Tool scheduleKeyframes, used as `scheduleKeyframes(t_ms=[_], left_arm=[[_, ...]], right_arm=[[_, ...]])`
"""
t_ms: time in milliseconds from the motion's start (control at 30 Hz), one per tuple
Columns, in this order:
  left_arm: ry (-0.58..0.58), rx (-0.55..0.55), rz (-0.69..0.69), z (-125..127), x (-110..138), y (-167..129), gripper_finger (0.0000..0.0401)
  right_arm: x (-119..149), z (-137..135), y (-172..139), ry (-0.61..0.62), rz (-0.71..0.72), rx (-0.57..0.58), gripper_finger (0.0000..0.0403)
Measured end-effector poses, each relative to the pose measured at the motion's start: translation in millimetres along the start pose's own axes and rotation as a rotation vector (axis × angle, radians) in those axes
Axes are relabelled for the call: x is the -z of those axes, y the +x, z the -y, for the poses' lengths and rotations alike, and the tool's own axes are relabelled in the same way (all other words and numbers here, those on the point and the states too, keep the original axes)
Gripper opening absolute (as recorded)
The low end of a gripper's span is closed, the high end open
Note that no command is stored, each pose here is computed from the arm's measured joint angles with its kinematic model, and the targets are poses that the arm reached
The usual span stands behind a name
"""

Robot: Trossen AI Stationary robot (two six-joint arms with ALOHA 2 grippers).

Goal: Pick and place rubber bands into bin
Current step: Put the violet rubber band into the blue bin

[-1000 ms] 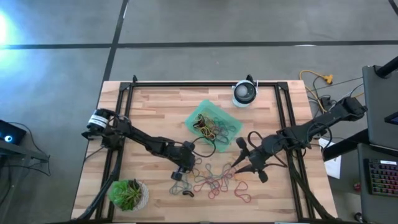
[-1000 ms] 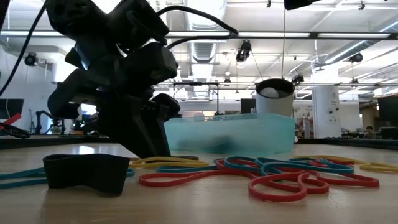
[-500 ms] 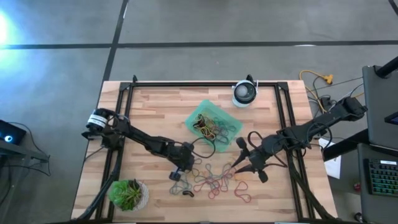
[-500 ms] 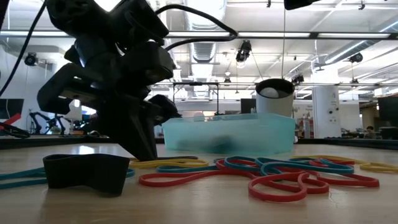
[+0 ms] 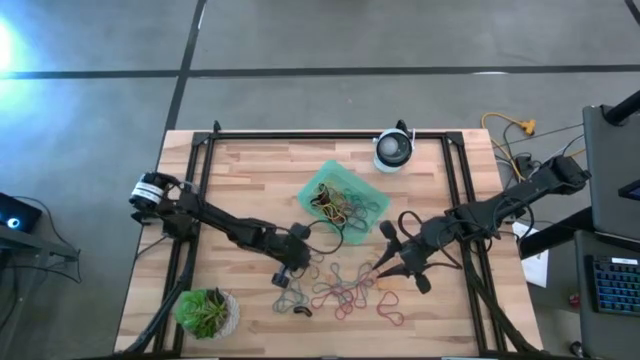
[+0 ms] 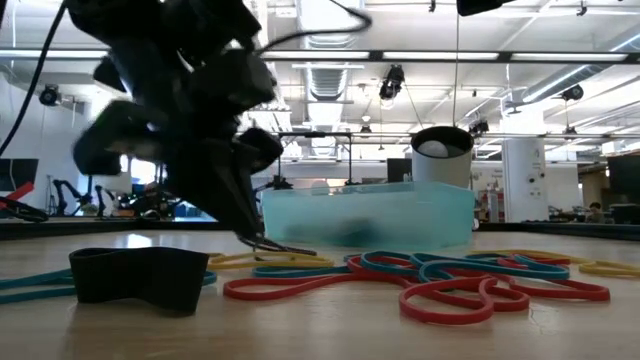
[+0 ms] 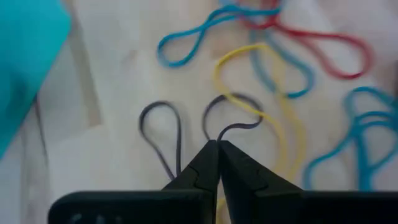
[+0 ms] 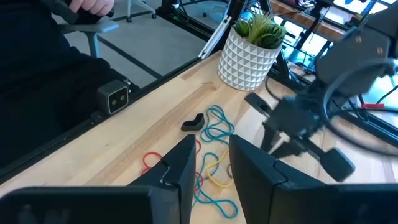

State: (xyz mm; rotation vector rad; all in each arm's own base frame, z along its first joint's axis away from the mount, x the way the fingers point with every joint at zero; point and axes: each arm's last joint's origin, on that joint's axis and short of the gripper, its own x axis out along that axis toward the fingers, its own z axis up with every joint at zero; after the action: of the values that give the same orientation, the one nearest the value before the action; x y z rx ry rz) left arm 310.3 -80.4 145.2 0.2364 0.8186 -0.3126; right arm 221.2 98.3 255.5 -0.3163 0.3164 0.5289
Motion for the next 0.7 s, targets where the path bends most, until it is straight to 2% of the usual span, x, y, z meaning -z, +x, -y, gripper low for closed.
scheduleKeyframes(t_ms=[133, 533, 700], left_arm=[[0.038, -0.005, 0.019, 5.3, -3.8, -3.8, 0.0000], [0.125, -0.193, 0.074, 18.6, -17.9, -23.1, 0.0000], [0.152, -0.223, 0.093, 23.7, -21.6, -29.2, 0.0000]], right_arm=[[0.0, 0.1, 0.0, 0.000, 0.000, 0.000, 0.0092], [0.1, 0.1, 0.0, 0.000, -0.001, 0.000, 0.0082], [0.1, 0.1, 0.0, 0.000, -0.001, 0.000, 0.0084]])
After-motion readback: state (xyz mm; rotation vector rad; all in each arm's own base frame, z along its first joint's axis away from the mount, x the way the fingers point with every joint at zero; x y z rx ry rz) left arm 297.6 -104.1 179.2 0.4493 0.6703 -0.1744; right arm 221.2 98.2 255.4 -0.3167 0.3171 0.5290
